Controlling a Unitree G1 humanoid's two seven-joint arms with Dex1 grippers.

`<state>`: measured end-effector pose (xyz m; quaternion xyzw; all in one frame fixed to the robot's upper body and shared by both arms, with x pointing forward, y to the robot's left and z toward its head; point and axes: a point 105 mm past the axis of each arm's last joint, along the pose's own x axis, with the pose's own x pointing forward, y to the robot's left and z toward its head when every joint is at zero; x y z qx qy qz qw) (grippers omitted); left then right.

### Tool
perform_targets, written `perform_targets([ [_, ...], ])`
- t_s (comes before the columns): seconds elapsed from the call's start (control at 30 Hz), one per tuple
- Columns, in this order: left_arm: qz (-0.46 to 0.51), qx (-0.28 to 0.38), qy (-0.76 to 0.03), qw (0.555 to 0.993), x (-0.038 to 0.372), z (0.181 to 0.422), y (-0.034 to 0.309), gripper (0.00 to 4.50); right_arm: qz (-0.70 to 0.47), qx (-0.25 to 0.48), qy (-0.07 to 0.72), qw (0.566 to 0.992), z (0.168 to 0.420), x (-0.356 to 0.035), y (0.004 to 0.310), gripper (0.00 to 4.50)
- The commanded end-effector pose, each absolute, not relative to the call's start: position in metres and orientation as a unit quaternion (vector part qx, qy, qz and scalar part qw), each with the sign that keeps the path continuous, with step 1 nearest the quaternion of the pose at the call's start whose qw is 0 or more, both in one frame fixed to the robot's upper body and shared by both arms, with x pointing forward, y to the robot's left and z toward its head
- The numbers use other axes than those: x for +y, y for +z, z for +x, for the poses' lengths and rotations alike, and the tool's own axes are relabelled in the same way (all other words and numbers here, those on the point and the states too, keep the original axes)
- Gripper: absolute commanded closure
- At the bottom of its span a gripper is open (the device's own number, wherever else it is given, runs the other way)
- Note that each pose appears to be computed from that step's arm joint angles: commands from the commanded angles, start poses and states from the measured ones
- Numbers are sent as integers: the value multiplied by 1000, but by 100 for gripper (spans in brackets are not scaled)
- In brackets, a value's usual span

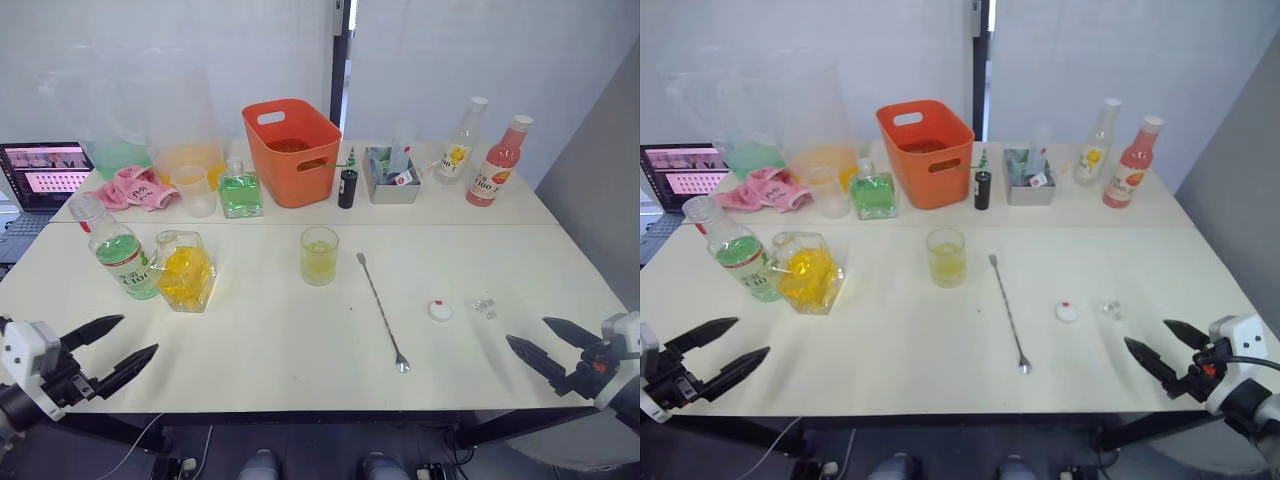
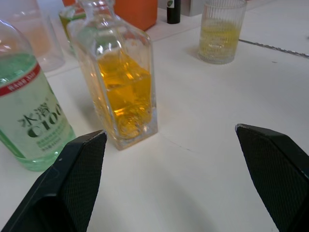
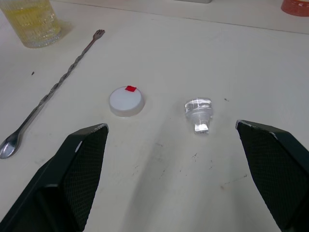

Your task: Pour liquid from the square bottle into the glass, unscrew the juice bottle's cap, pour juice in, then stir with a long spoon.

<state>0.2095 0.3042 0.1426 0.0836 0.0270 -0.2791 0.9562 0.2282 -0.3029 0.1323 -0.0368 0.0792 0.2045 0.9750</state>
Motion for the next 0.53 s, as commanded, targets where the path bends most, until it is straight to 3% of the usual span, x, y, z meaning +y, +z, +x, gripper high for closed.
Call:
perform_targets([
  [0.03,97,29,-267,958,310,211,146,0,-59,59,209,974,227,-302,147,2],
  [0.53,88,53,-259,961,301,220,135,0,-55,59,202,976,230,-305,145,2],
])
